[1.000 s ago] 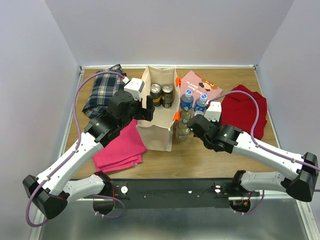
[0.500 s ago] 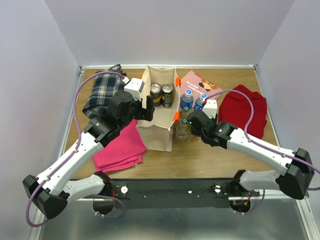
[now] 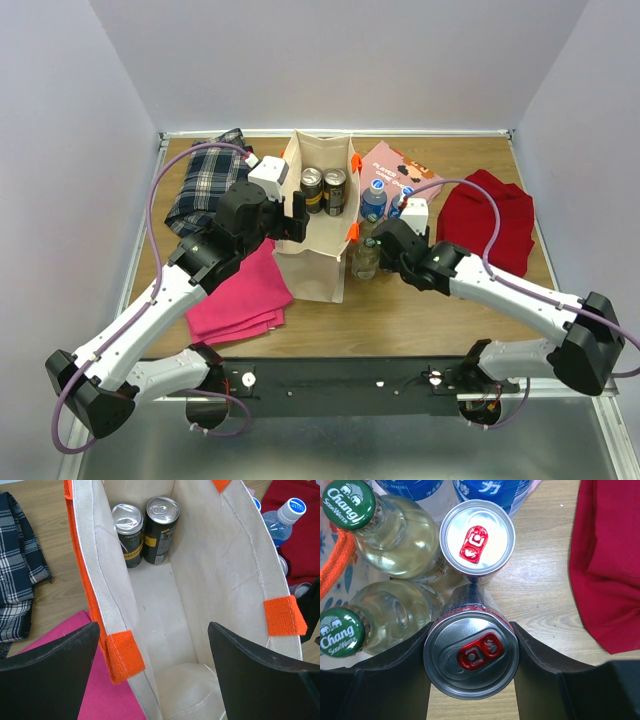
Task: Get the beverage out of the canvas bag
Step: Place the drink at the center of the board.
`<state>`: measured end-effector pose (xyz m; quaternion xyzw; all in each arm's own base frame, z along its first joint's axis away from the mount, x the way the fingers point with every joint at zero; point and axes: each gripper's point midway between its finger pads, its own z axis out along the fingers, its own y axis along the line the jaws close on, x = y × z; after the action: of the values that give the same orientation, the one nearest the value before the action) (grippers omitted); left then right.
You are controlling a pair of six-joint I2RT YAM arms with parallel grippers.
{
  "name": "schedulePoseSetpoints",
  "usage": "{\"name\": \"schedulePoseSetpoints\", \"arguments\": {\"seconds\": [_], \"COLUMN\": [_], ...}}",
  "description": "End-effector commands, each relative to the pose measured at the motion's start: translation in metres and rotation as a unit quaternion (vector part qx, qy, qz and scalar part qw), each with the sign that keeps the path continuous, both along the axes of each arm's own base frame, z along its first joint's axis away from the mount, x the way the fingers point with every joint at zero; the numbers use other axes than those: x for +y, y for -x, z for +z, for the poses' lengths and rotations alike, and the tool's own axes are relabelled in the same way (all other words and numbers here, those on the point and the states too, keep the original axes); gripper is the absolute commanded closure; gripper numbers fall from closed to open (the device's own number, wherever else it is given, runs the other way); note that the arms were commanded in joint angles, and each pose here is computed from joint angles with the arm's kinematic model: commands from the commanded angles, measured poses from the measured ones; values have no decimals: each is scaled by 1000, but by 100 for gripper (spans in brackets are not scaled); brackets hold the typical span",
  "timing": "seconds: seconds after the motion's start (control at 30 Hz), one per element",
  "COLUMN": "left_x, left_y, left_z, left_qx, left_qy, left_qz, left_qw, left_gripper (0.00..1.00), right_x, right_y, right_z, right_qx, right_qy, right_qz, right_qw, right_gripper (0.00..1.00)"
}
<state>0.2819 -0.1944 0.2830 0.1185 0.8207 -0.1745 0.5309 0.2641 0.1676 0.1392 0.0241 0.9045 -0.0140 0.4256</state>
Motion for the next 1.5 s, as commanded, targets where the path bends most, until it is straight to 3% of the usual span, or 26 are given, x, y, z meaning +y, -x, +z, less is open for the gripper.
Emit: {"name": "schedulePoseSetpoints", "arguments": {"seconds": [0.0, 0.33, 0.7, 1.2, 1.47], "left_x": [1, 1, 3, 3, 3], "left_y": [-2, -3, -2, -1, -1], "left_z": [3, 2, 1, 2, 1], "left_qx": [-9, -9, -9, -9, -8], "left_qy": [2, 1, -1, 2, 1], "left_qz": [4, 4, 7, 6, 5], "left_qw": [1000, 1000, 1000, 1000, 1000], "left_gripper": [1, 1, 1, 1, 1], "right_x": [6, 5, 6, 5, 6], "right_y": [-18, -19, -19, -20, -21], "right_z": [5, -3, -10, -8, -9], "right_qx": [-30, -25, -17, -18, -17], "right_qy": [-9, 1, -6, -15, -16], "right_qz": [-16, -22, -25, -27, -28], "right_qw": [999, 999, 1000, 999, 999], "right_gripper": [95, 94, 78, 41, 37]}}
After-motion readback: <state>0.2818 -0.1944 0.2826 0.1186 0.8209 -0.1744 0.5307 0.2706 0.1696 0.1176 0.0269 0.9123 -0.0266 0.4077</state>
